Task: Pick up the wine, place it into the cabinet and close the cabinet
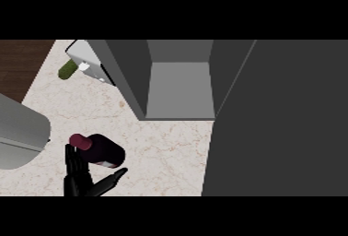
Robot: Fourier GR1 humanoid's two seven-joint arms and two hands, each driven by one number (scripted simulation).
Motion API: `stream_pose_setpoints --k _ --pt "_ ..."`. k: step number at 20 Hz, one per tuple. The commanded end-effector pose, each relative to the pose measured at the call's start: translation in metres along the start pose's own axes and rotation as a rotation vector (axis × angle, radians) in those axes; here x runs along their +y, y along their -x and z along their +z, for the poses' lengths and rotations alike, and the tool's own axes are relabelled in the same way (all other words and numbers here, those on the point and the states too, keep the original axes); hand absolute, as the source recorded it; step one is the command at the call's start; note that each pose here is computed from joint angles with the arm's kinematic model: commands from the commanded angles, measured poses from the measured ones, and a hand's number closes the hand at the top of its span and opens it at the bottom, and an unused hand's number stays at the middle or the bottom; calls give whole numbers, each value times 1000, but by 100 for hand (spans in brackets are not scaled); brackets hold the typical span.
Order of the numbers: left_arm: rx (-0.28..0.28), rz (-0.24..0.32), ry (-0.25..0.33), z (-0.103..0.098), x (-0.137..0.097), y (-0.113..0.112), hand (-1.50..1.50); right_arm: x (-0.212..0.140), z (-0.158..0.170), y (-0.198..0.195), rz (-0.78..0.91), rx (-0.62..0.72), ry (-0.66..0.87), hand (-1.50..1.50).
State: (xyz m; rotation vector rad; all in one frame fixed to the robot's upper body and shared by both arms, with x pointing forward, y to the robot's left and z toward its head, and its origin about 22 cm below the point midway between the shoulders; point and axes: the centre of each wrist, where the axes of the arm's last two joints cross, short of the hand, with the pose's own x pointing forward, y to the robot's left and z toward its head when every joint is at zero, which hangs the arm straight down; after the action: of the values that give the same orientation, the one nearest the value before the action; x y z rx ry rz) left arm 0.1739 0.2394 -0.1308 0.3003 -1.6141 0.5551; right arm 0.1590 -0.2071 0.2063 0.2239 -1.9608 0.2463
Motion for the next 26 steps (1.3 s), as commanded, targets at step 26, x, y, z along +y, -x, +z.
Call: stream_pose_setpoints --k 26 --pt "-73 153 15 -25 -15 41 -150 2 1 -1 -18 -6 -38 -150"
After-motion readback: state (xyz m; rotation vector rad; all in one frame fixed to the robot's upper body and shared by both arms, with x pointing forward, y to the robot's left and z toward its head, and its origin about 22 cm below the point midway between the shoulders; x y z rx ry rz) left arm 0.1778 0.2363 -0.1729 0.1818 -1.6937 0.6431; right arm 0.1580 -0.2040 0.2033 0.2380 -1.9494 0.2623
